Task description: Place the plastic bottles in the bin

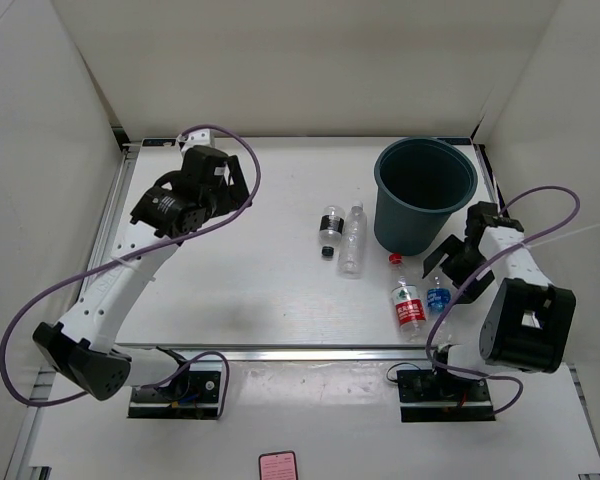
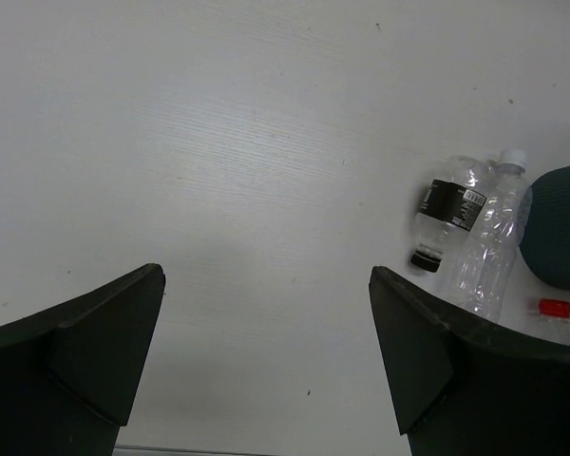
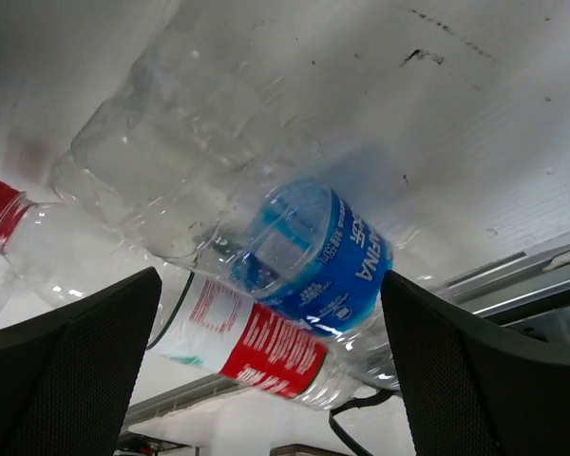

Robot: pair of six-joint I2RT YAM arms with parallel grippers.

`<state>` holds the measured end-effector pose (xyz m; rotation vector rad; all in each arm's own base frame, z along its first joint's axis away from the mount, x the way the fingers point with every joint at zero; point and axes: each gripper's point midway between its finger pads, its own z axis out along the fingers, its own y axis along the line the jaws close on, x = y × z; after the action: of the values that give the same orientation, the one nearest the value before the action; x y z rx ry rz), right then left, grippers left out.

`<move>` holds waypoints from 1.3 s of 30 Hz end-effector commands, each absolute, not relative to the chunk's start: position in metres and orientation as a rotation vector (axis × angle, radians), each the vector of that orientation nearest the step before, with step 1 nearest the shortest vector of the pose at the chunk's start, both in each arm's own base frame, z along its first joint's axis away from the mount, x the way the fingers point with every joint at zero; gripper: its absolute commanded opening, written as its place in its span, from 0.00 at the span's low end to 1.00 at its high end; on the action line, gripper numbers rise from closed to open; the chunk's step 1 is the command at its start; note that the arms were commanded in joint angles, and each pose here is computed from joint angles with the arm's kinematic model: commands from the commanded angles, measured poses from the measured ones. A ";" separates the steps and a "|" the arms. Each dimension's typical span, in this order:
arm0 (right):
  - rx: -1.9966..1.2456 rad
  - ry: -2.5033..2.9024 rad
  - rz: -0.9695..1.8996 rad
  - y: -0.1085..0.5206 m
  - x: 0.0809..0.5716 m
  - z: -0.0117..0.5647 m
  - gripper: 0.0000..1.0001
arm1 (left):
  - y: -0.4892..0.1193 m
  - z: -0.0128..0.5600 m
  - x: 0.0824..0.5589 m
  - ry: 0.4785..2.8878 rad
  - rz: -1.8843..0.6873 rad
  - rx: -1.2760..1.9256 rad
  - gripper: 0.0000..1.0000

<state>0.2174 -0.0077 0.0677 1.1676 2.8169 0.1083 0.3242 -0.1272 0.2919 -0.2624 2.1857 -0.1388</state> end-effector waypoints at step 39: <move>0.922 1.763 0.023 -0.072 0.343 0.424 0.10 | -0.141 0.300 0.332 2.191 -0.188 -0.266 1.00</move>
<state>0.2899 -0.0567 0.4069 1.0066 1.8339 0.1003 0.3284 -0.1330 0.2845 -0.2658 2.2274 -0.1345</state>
